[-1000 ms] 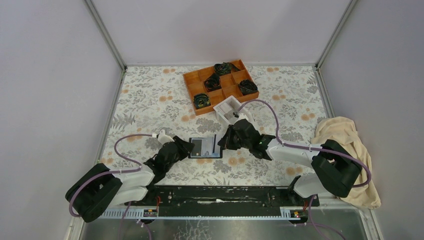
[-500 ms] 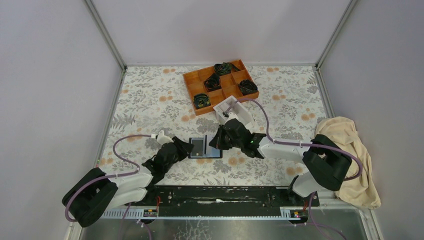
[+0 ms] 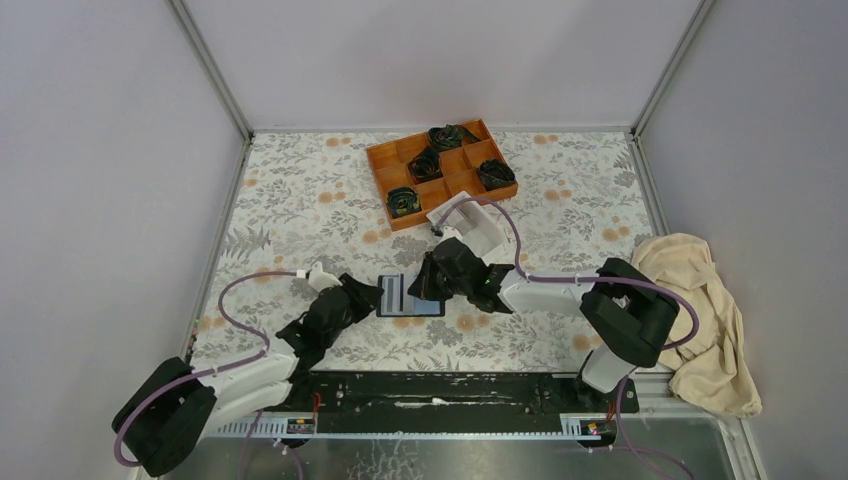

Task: Put the credit cards into the card holder
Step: Turn over the card slot in the card holder, then insert the credit card into the card holder.

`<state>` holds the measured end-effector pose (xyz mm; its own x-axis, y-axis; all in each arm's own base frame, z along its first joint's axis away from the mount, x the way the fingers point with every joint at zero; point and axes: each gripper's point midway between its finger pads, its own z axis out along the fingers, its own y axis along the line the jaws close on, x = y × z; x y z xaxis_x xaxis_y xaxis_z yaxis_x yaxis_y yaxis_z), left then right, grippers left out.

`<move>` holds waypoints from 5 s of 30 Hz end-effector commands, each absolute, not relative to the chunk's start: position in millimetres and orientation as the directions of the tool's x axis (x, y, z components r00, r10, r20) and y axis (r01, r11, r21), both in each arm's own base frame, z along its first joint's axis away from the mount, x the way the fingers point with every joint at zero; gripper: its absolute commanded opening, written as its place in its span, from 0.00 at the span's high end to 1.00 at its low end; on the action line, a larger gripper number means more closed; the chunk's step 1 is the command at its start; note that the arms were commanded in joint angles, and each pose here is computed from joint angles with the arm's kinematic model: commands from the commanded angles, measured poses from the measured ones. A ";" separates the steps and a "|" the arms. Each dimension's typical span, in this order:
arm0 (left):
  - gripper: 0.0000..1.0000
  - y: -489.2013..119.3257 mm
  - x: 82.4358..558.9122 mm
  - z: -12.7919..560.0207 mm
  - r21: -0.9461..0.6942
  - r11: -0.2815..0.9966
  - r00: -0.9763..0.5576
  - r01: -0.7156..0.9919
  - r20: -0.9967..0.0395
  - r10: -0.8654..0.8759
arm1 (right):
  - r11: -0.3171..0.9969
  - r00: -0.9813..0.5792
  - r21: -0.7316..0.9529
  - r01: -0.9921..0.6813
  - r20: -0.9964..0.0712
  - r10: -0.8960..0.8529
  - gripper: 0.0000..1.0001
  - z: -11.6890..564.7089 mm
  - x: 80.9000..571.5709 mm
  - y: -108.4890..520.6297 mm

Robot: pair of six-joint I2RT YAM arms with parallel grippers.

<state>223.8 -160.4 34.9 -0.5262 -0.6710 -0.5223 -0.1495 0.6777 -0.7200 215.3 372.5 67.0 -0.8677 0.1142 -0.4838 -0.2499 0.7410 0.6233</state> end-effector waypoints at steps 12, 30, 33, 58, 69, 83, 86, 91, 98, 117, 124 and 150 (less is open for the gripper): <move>0.63 -151.3 226.8 40.0 -0.664 0.736 -0.511 -0.130 -0.591 -0.624 | 0.720 -0.835 0.635 -0.281 -0.532 0.143 1.00 87.1 222.8 373.3; 0.75 -165.2 230.8 31.2 -0.636 0.765 -0.568 -0.105 -0.593 -0.571 | 0.688 -0.874 0.688 -0.228 -0.457 0.167 1.00 73.5 224.9 353.5; 0.76 -164.6 230.3 29.9 -0.634 0.766 -0.569 -0.108 -0.592 -0.571 | 0.675 -0.880 0.704 -0.219 -0.442 0.175 1.00 72.7 224.6 353.5; 0.78 -162.7 230.6 30.8 -0.630 0.768 -0.564 -0.115 -0.595 -0.573 | 0.667 -0.906 0.728 -0.159 -0.375 0.194 1.00 49.2 226.1 350.9; 0.79 -162.8 230.7 31.0 -0.630 0.768 -0.564 -0.114 -0.596 -0.572 | 0.686 -0.916 0.719 -0.112 -0.342 0.209 1.00 30.2 220.8 343.1; 0.79 -162.6 233.1 33.9 -0.619 0.777 -0.561 -0.113 -0.606 -0.564 | 0.690 -0.930 0.718 -0.090 -0.309 0.200 1.00 15.3 217.7 345.4; 0.79 -162.8 233.7 34.5 -0.618 0.778 -0.561 -0.112 -0.607 -0.563 | 0.693 -0.934 0.715 -0.090 -0.303 0.191 1.00 12.5 217.2 346.1; 0.79 -162.8 234.0 33.3 -0.615 0.781 -0.562 -0.114 -0.608 -0.561 | 0.698 -0.938 0.710 -0.093 -0.297 0.177 1.00 9.2 217.2 346.4; 0.79 -164.7 234.6 31.8 -0.618 0.778 -0.566 -0.113 -0.603 -0.562 | 0.713 -0.943 0.693 -0.111 -0.300 0.144 1.00 7.2 219.2 349.6; 0.79 -167.0 233.0 28.6 -0.626 0.772 -0.574 -0.106 -0.596 -0.562 | 0.832 -0.909 0.502 -0.234 -0.417 -0.004 0.63 8.6 229.0 354.3; 0.79 -165.7 232.4 30.0 -0.629 0.770 -0.568 -0.105 -0.598 -0.565 | 0.836 -0.899 0.493 -0.241 -0.438 0.000 0.62 17.0 231.8 355.2; 0.82 -171.4 229.4 32.6 -0.661 0.746 -0.576 -0.076 -0.582 -0.574 | 0.833 -0.903 0.475 -0.282 -0.424 -0.063 0.54 12.7 226.0 394.5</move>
<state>223.6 -162.8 19.6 -0.5959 -0.5551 -0.5804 -0.1252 0.7780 -0.6156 227.5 383.1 22.1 -0.9084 -0.0439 -0.4157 -0.2659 0.8281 0.4936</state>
